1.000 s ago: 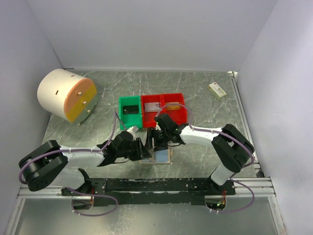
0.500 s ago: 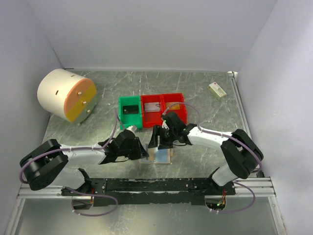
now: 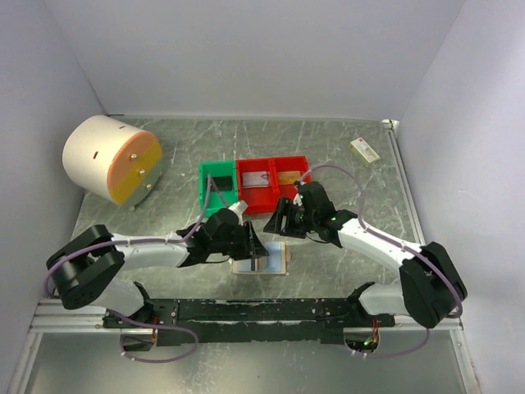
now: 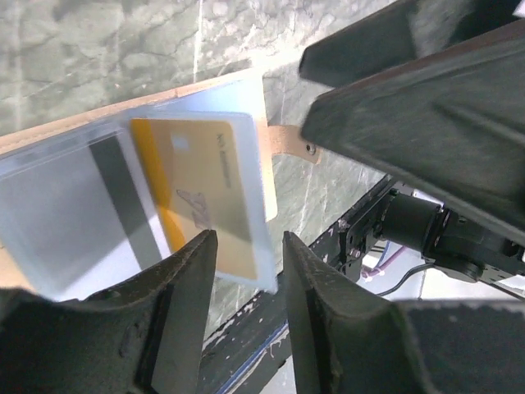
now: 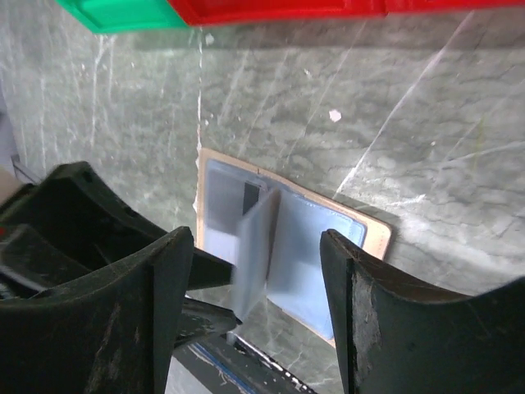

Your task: Take the credit cards out of the card holder

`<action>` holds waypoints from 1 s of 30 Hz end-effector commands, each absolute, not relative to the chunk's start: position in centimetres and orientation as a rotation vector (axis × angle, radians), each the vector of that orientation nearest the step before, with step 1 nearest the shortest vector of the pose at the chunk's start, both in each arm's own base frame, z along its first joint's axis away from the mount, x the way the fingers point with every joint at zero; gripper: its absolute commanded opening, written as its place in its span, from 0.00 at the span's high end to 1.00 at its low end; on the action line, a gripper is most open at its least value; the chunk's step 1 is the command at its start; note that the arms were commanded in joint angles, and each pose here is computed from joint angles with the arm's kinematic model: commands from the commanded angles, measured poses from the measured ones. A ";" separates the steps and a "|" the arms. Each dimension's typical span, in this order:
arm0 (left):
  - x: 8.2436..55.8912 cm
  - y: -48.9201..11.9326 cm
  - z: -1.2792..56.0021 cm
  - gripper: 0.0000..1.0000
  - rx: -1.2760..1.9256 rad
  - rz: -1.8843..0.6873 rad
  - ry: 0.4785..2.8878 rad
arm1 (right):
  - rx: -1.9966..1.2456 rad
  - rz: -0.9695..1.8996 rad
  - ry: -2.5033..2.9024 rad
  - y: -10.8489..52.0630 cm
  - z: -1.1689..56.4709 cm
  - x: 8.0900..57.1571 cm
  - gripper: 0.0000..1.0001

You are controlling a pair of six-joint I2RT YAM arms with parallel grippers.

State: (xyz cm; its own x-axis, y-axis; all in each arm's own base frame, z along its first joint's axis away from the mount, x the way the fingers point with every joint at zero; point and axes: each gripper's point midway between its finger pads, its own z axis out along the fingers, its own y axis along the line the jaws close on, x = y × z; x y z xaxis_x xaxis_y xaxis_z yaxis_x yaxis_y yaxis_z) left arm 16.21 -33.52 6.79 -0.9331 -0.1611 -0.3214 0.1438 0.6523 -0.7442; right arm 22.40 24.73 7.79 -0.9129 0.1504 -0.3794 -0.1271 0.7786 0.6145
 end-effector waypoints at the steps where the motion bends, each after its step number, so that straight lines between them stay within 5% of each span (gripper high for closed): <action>1: 15.7 -35.3 6.8 0.49 0.061 -1.212 2.529 | 0.040 0.860 2.465 23.2 9.1 24.0 0.36; 14: 15.6 -36.6 6.8 0.36 0.122 -1.160 2.535 | -0.020 0.906 2.484 23.3 9.5 23.5 0.39; 30: 16.4 -34.2 3.6 0.36 -0.083 -1.026 2.567 | -0.067 1.021 2.676 23.4 5.3 19.0 0.65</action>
